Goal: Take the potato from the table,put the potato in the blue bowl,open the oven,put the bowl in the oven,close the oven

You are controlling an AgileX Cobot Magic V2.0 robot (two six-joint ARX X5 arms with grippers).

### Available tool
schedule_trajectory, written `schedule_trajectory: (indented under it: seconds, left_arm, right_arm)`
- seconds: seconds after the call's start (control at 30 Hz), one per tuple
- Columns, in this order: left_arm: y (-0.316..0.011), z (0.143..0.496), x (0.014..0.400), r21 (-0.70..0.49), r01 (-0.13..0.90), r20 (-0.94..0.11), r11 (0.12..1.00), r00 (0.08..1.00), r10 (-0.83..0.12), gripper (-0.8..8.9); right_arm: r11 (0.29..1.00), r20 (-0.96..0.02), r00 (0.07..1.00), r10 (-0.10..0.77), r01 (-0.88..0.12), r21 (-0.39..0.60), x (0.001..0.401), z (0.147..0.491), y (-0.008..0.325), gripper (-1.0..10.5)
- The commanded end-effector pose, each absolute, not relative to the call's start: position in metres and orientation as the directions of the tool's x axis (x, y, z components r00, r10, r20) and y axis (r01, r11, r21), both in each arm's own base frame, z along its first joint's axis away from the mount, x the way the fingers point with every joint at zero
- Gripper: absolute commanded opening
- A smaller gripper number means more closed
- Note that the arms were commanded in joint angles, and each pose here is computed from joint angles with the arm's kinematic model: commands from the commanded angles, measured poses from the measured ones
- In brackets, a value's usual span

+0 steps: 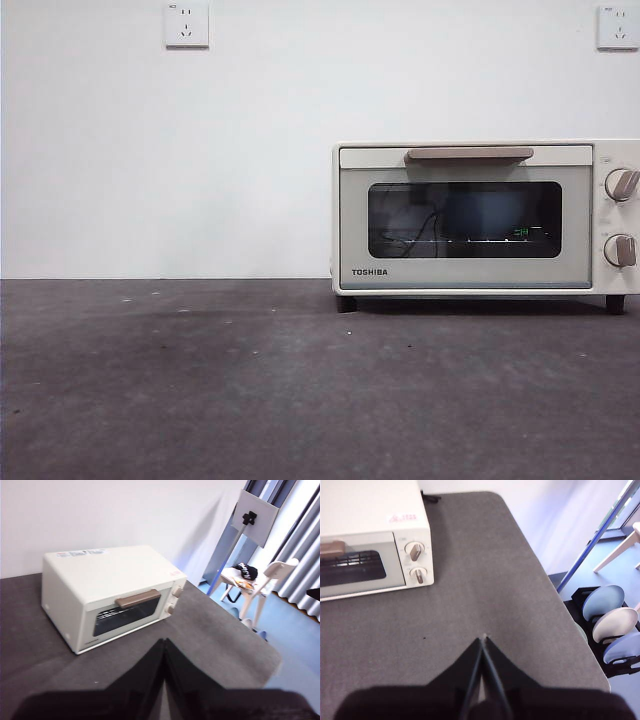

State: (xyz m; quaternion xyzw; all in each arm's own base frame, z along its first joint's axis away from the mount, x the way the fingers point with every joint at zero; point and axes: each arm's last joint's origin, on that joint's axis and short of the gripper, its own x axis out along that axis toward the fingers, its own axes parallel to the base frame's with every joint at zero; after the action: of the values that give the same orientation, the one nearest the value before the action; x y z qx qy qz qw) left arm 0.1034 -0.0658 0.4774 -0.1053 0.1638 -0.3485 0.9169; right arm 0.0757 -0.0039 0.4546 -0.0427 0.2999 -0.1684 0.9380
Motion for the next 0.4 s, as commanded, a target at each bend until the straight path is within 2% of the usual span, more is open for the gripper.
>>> schedule_trajectory:
  seconds: [0.03,0.1,0.17,0.3,0.4]
  left_arm:
    - [-0.056,0.478,0.105,-0.273,0.541,-0.224,0.795,0.768,-0.600,-0.04]
    - [-0.048,0.480,0.105,-0.042,0.535,-0.204,0.844,0.823,-0.531,-0.04]
    - [-0.042,0.476,0.105,0.075,0.512,-0.215,0.856,0.846,-0.488,-0.04]
    - [-0.027,0.456,0.113,0.253,0.418,-0.229,0.873,0.902,-0.366,-0.04]
    - [-0.015,0.431,0.119,0.323,0.308,-0.183,0.895,0.948,-0.260,-0.04]
  right_arm:
    - [0.938,-0.591,0.729,-0.346,0.284,-0.199,0.087,0.450,-0.003,0.0]
    - [0.937,-0.610,0.712,-0.347,0.278,-0.209,0.097,0.448,-0.001,0.0]
    - [0.937,-0.630,0.693,-0.350,0.272,-0.221,0.108,0.445,0.000,0.0]
    - [0.935,-0.678,0.644,-0.355,0.254,-0.249,0.133,0.438,0.003,0.0]
    - [0.933,-0.715,0.599,-0.360,0.237,-0.271,0.156,0.429,0.005,0.0]
